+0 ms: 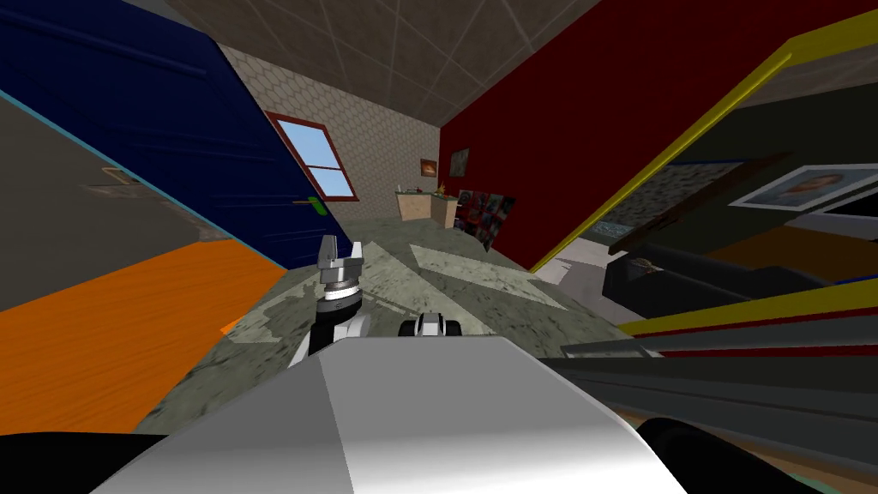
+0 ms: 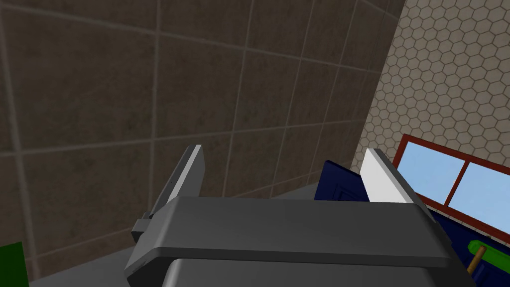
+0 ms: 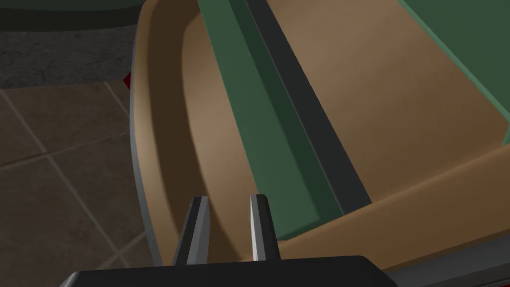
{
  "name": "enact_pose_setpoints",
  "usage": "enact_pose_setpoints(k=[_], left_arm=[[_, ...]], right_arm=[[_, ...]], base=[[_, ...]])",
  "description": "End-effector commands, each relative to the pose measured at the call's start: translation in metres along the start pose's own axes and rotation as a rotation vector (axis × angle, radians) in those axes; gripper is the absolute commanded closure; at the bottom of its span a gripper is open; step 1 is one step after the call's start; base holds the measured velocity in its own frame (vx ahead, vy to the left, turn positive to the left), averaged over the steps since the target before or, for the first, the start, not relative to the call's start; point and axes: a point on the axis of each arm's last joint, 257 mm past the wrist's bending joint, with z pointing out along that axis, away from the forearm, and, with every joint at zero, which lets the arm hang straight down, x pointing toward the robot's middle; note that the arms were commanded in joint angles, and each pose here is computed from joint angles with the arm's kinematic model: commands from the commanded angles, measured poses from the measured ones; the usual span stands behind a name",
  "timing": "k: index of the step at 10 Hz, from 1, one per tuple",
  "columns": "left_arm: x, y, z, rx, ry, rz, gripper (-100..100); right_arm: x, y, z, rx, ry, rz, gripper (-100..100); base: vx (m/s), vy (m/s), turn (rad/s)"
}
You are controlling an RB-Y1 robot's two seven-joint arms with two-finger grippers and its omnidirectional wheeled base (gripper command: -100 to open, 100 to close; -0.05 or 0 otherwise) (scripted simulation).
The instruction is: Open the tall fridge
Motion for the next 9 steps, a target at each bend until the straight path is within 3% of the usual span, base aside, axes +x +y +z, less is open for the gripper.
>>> enact_pose_setpoints(k=[1, 5, 9], left_arm=[[0.000, 0.000, 0.000, 0.000, 0.000, 0.000, 0], [0.000, 0.000, 0.000, 0.000, 0.000, 0.000, 0], [0.000, 0.000, 0.000, 0.000, 0.000, 0.000, 0]], right_arm=[[-0.023, 0.009, 0.014, -0.026, -0.060, -0.019, -100], [-0.085, 0.030, 0.024, -0.076, -0.216, -0.073, -100], [-0.161, 0.053, 0.018, -0.118, -0.416, -0.151, -100]], base=[[-0.020, -0.081, 0.063], [-0.042, -0.132, 0.150], [-0.066, -0.199, 0.202]])
